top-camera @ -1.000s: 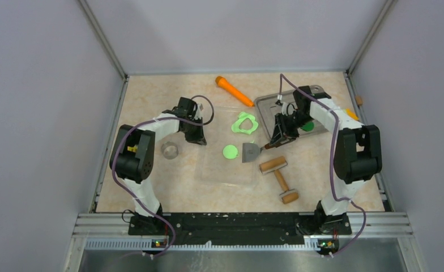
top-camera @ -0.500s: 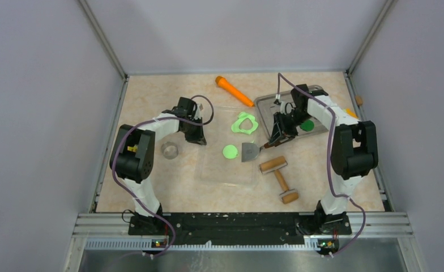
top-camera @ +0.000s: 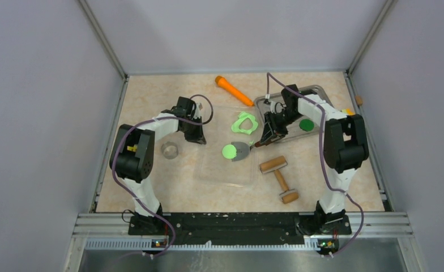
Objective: Roll out the dumpling wrappers from the dough
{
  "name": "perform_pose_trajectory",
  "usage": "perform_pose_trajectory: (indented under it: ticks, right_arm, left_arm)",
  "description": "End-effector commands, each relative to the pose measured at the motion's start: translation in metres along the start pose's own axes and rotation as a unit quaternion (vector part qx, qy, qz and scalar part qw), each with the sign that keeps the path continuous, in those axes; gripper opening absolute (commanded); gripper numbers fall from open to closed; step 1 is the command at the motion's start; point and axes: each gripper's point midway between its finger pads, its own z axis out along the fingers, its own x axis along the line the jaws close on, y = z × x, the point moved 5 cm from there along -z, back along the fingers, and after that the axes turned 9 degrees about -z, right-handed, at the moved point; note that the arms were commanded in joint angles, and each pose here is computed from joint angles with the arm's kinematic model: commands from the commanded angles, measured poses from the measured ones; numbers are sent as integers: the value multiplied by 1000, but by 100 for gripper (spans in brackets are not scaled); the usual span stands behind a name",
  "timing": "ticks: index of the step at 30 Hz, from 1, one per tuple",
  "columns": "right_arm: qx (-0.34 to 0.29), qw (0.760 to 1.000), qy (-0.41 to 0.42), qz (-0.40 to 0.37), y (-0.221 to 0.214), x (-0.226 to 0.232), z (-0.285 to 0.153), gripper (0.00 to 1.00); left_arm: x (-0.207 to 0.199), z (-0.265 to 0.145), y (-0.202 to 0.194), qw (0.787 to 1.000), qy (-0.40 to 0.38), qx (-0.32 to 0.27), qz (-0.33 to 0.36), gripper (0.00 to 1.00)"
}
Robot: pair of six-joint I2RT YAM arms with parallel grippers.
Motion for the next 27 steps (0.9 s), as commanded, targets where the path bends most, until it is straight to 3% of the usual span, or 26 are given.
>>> perform_pose_trajectory:
  ticks: [1, 15, 27]
  right_arm:
    - [4, 998, -41, -43, 7, -15, 9, 0]
    - [-22, 996, 43, -75, 22, -3, 18, 0]
    - [-65, 990, 66, -109, 34, 32, -21, 0]
  left_arm:
    - [-1, 13, -12, 1000, -16, 23, 4, 0]
    - [-2, 14, -10, 1000, -19, 21, 9, 0]
    - [-3, 8, -2, 1000, -9, 7, 22, 0]
